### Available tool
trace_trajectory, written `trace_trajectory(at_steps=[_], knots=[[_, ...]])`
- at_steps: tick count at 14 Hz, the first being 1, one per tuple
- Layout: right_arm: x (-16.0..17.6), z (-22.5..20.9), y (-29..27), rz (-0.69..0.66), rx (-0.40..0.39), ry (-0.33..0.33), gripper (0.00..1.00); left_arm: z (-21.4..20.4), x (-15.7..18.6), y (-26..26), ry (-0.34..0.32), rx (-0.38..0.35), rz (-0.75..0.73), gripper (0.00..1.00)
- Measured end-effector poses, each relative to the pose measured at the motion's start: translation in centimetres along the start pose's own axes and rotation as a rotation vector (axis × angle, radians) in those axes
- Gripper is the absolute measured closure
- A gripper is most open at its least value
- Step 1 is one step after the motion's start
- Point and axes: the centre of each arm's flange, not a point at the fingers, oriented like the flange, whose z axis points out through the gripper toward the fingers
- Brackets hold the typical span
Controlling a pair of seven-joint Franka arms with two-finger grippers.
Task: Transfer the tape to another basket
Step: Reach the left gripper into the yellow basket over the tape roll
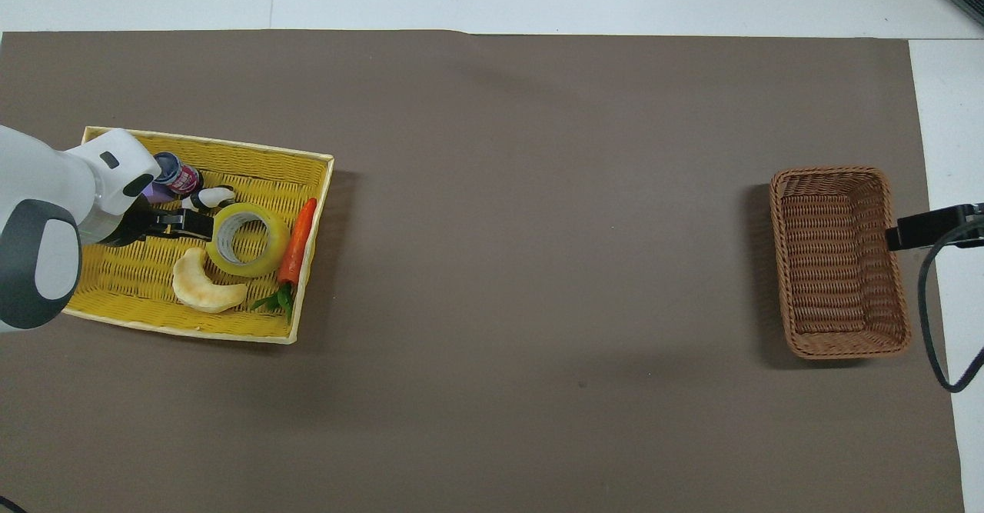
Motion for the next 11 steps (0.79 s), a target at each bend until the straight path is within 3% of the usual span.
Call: trace_trajectory(at_steps=[5, 11], knots=[[0.0, 0.0, 0.0, 0.000, 0.000, 0.000, 0.00, 4.4, 0.9, 0.1, -0.028, -0.003, 0.003, 0.00], [0.0, 0.0, 0.0, 0.000, 0.000, 0.000, 0.00, 8.0, 0.5, 0.2, -0.015, -0.002, 0.004, 0.00]])
